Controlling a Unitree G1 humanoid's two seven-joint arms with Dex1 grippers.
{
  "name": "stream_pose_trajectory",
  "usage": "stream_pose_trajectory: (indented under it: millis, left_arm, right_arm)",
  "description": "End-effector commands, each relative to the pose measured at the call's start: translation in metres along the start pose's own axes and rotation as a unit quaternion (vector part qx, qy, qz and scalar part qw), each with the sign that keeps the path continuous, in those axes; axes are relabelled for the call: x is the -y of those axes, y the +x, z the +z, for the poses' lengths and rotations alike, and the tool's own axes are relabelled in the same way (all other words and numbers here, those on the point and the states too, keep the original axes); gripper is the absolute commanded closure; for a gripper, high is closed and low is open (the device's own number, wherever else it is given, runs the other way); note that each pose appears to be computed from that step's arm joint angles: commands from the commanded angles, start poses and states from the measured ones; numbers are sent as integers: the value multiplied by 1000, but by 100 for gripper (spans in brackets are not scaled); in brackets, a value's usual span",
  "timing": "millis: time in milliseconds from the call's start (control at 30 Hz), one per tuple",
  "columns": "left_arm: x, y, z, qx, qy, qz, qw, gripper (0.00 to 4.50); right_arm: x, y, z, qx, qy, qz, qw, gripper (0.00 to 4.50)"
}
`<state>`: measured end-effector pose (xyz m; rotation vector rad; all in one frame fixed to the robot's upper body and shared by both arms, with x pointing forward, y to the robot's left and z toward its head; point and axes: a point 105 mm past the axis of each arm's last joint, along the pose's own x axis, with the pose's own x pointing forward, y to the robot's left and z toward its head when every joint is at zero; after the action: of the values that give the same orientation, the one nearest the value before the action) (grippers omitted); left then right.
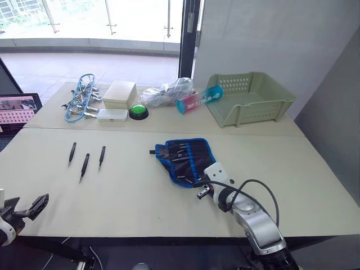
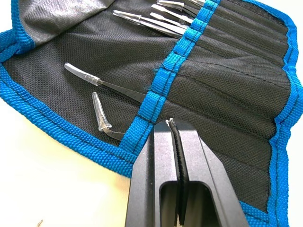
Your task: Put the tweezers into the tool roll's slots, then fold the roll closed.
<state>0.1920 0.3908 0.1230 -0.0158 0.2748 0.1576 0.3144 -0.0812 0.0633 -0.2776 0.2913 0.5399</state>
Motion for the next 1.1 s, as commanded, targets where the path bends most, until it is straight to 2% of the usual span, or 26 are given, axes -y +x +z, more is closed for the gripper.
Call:
stream_pose_trajectory:
  millis: [33,167,333,633,800,1000,1100]
  left_arm:
    - [2,-2,10,26,8,8,1000,3]
    - [7,7,6,18,11,0,1000,3]
    - [2,22,2,5,24,9,1000,3]
    - [0,90,2,-5,34,5,999,3]
    - [22,141,7,-18,45,-20,999,3]
    - [35,169,14,-26,45,-22,998,3]
    - [37,175,12,-30,43,-21,998,82]
  right_arm:
    - [-6,-2,-62,-122,28,15,992,450]
    - [-7,-2,-62,-122,27,16,992,450]
    - [-8,-2,-61,-120,28,13,992,450]
    - [-4,1,-56,-113,31,0,993,450]
    - [-2,1,-55,-110,33,-8,993,450]
    - [-1,1,-53,-107,36,-15,993,450]
    - [-2,0,-53,-107,36,-15,993,450]
